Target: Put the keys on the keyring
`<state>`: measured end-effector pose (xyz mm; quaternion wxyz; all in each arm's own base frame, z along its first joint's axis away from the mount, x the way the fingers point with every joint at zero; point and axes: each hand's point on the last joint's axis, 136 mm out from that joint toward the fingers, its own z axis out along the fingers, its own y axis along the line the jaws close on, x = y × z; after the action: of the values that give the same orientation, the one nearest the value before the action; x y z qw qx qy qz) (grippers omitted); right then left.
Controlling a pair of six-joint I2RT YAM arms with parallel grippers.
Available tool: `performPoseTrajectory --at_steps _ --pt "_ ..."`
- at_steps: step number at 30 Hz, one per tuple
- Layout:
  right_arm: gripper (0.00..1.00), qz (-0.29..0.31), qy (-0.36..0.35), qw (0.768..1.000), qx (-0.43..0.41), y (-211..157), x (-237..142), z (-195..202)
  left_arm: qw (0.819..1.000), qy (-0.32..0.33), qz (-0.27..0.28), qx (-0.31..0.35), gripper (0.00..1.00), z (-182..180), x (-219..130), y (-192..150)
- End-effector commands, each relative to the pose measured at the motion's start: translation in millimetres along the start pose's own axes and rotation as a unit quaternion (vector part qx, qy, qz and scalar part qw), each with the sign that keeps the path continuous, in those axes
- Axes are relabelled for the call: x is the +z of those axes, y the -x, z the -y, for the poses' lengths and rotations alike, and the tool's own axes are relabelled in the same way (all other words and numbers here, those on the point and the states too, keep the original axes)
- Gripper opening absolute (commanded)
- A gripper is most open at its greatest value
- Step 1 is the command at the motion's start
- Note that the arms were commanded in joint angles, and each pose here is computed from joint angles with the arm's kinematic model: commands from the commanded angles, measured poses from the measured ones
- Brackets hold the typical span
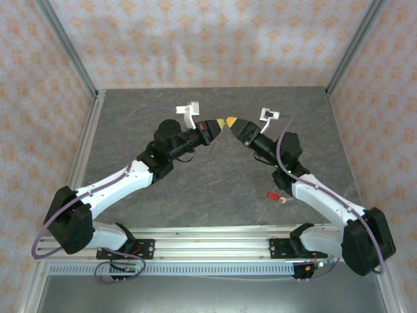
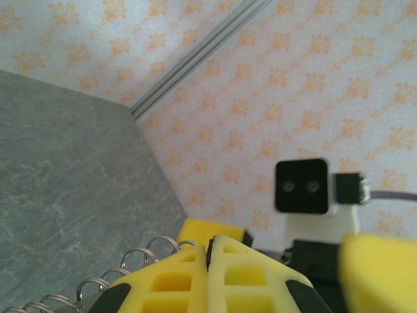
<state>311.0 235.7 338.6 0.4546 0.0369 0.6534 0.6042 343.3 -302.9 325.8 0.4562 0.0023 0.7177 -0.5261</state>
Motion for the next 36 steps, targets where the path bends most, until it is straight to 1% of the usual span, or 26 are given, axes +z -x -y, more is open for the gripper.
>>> performPoseTrajectory --at_steps 1,4,7,9,10,12,16,18,19,21,25,28,31,33,34,36 --pt "1.0 0.013 -0.082 0.996 -0.028 22.8 -15.2 12.0 0.998 -0.035 -0.001 0.049 0.0 35.1 -8.5 14.0" --pt "1.0 0.013 -0.161 0.986 -0.041 31.8 -27.6 27.8 0.996 -0.04 -0.024 0.072 0.0 39.6 -6.7 9.6" --pt "1.0 0.028 -0.226 0.972 -0.061 42.3 -42.7 37.6 0.993 -0.045 -0.04 0.099 0.0 45.0 -6.2 8.5" --pt "1.0 0.039 -0.245 0.966 -0.079 46.9 -50.4 41.7 0.991 -0.049 -0.057 0.115 0.0 48.7 -4.7 6.4" --pt "1.0 0.047 -0.257 0.962 -0.078 49.3 -55.1 46.0 0.988 -0.051 -0.064 0.131 0.0 50.0 -3.7 6.2" --pt "1.0 0.057 -0.268 0.959 -0.074 50.4 -59.6 52.7 0.985 -0.055 -0.078 0.143 0.0 51.1 -0.7 5.4" --pt "0.98 0.055 -0.237 0.968 -0.059 40.8 -56.1 54.9 0.981 -0.064 -0.097 0.156 0.0 48.9 6.6 8.4" --pt "0.98 0.029 -0.206 0.976 -0.056 29.6 -49.4 51.3 0.98 -0.067 -0.102 0.157 0.0 46.9 10.4 11.7" --pt "0.95 0.018 -0.182 0.982 -0.05 24.7 -44.5 46.0 0.98 -0.069 -0.104 0.156 0.0 45.7 12.0 13.2" --pt "0.8 0.003 -0.121 0.992 -0.031 16.3 -34.2 32.9 0.98 -0.068 -0.106 0.152 0.0 43.0 15.4 16.6" --pt "0.58 0.017 -0.064 0.998 -0.004 16.0 -30.5 20.2 0.984 -0.07 -0.099 0.134 0.0 40.7 20.3 21.4" --pt "0.49 0.041 -0.016 0.999 0.011 20.1 -33.1 7.6 0.985 -0.076 -0.094 0.123 0.0 42.1 21.6 22.3" --pt "0.4 0.052 0.019 0.998 0.024 22.2 -33.7 -3.1 0.986 -0.084 -0.092 0.116 0.0 43.8 21.6 22.4" --pt "0.39 0.052 0.033 0.998 0.027 21.8 -32.0 -9.4 0.985 -0.089 -0.09 0.118 0.0 46.3 21.5 22.6" --pt "0.39 0.052 0.037 0.998 0.027 21.6 -31.1 -11.8 0.987 -0.089 -0.091 0.103 0.0 47.0 21.6 22.9" --pt "0.38 0.052 0.043 0.997 0.029 20.9 -28.2 -16.3 0.987 -0.092 -0.088 0.099 0.0 48.6 21.5 24.6"
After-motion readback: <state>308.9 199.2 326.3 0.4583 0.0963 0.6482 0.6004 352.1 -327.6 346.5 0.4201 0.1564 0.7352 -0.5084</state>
